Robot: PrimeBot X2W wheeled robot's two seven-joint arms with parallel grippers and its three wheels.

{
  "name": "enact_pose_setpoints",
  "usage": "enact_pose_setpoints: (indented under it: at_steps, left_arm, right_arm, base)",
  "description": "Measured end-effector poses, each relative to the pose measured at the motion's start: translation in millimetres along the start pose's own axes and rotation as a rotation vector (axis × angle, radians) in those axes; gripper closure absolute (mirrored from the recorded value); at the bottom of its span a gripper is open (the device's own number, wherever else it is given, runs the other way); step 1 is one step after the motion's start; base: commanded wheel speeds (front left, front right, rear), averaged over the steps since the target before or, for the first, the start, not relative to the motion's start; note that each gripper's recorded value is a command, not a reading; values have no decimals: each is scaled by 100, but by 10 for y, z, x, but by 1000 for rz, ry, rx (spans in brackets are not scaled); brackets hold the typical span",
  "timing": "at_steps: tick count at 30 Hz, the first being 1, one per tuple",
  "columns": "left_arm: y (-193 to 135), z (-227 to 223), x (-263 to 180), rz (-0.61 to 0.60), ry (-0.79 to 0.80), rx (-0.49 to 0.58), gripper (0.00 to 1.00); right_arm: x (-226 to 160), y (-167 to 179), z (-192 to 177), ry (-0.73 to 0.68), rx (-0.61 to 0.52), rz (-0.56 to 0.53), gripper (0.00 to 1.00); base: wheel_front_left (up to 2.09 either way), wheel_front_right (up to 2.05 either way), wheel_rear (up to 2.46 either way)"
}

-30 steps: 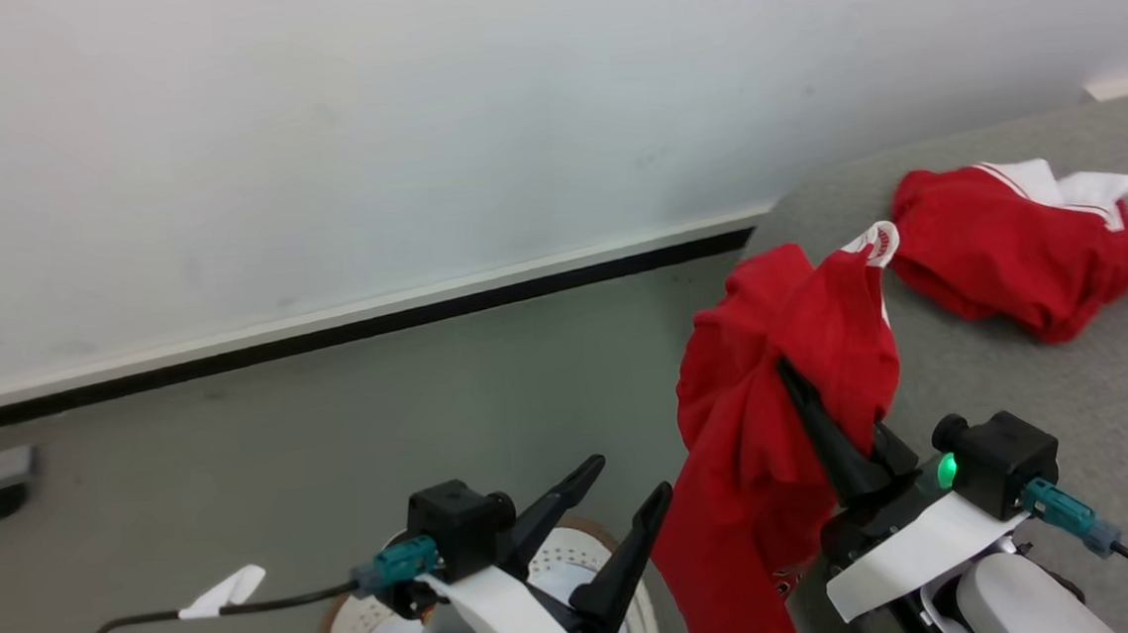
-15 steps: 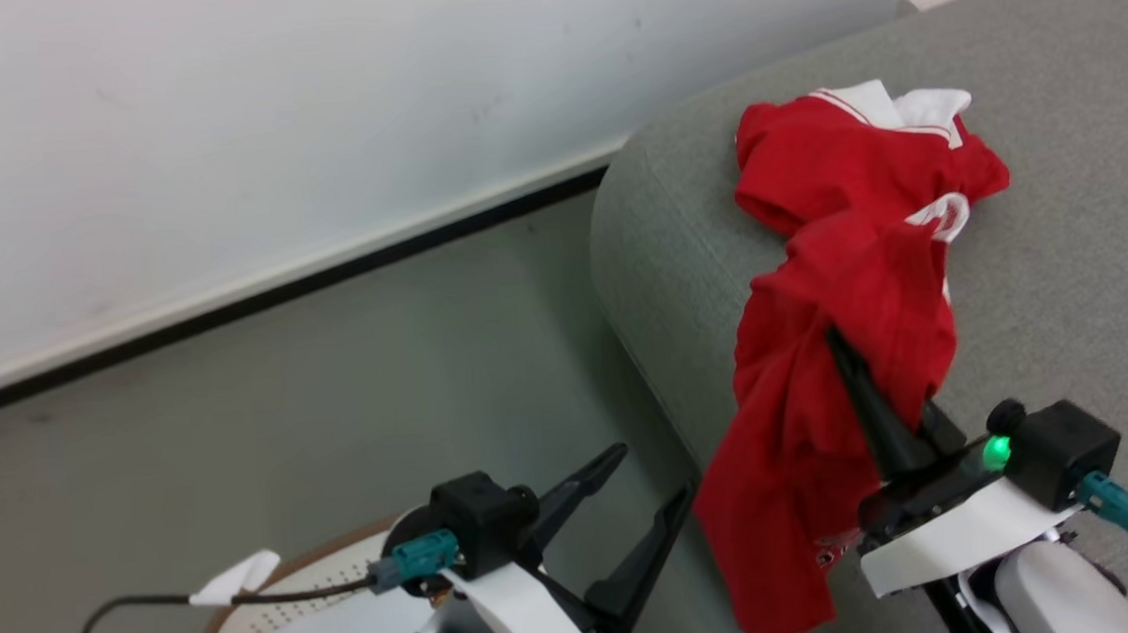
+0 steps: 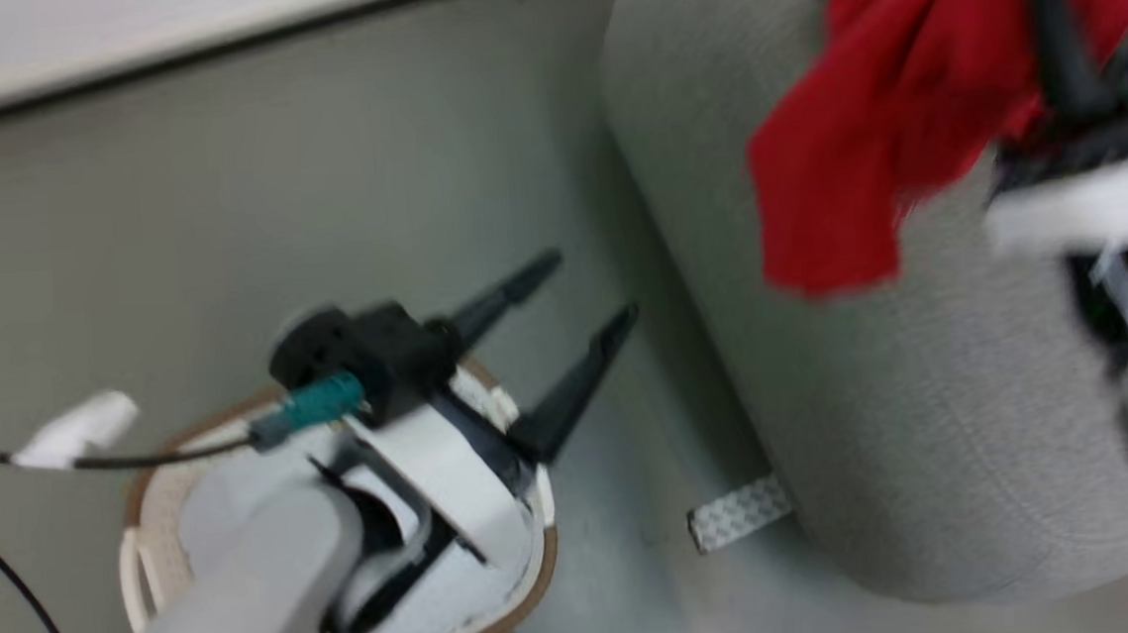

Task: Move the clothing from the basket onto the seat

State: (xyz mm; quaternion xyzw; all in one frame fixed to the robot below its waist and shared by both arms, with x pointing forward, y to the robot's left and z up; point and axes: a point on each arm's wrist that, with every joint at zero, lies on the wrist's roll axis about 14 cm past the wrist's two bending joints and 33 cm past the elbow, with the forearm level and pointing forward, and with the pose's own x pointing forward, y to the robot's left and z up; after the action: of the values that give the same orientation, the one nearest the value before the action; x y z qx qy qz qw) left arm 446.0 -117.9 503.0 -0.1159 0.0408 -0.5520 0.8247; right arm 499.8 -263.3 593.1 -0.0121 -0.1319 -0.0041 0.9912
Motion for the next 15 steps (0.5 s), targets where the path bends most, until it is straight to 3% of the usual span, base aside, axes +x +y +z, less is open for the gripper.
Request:
enact_pose_setpoints:
  at_steps: [4,9,15]
  left_arm:
    - [388,-60,5,42,-31,-12,0]
    - [871,-325,-175,130,-10,0,0]
    - [1131,-686,-480,217,40,-44,0]
  right_arm:
    - [549,-272,-44,33,-79,-25,100]
    - [1062,-856,177,-42,-184,-163,100]
    - [1085,-1304,-446,61,-184,-322,100]
  base:
    - [0,0,0]
    - [0,0,0]
    - [0,0,0]
